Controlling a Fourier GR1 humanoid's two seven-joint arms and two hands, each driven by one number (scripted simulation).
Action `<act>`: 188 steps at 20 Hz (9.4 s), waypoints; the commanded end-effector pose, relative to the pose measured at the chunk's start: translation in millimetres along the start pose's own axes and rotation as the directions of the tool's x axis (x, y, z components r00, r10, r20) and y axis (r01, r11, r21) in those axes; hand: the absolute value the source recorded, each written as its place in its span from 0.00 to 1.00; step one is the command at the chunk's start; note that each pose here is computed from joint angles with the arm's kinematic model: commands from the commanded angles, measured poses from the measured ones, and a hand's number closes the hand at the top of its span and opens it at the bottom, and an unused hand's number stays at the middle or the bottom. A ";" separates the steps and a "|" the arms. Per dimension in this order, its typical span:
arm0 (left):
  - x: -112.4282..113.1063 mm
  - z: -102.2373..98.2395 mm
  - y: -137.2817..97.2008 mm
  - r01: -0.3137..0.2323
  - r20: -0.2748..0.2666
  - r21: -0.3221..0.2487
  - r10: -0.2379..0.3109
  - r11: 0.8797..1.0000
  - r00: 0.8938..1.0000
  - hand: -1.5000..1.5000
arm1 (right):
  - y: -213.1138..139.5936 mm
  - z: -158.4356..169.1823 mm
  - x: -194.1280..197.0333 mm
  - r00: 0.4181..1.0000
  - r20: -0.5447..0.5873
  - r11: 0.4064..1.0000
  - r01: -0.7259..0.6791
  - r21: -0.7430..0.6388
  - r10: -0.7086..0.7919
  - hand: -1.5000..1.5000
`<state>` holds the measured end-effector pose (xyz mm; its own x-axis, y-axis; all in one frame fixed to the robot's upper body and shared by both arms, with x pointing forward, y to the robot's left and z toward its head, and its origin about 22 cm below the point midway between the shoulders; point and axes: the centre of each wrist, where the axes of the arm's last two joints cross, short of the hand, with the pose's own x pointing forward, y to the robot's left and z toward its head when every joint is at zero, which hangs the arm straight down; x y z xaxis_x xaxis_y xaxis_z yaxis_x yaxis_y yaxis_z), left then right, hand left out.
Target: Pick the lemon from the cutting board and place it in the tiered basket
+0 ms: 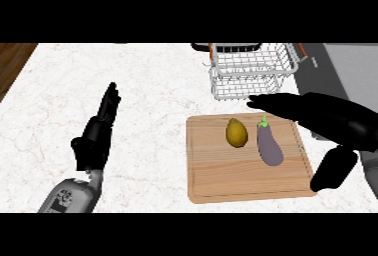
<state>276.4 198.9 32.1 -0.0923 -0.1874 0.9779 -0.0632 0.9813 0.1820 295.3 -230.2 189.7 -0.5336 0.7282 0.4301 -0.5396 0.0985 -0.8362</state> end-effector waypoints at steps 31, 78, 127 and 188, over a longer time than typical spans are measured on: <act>-7.4 3.6 6.8 -0.004 0.004 -0.011 0.005 1.000 1.000 0.50 | 46.8 -29.2 -54.6 0.963 -0.149 0.972 -0.232 -0.024 0.226 0.00; 3.7 4.0 -4.0 -0.001 0.010 -0.011 0.001 1.000 1.000 0.50 | 113.7 -133.9 -75.4 0.986 -0.098 0.991 -0.127 0.050 0.132 0.00; 6.7 0.6 6.6 0.006 -0.014 -0.003 -0.006 1.000 1.000 0.50 | -5.0 -108.5 173.6 0.587 -0.809 0.794 -0.473 -0.382 -0.040 1.00; -9.8 12.9 13.9 0.017 -0.033 0.038 -0.015 0.999 0.999 0.50 | -63.7 79.6 -65.7 0.494 -0.117 0.085 -0.087 -0.993 -0.861 0.00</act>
<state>267.4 208.9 26.9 -0.0711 -0.1921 0.9788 -0.0956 0.9781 0.1851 356.5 -291.3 249.3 0.3132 0.3835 0.8688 0.6092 0.6207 -0.4936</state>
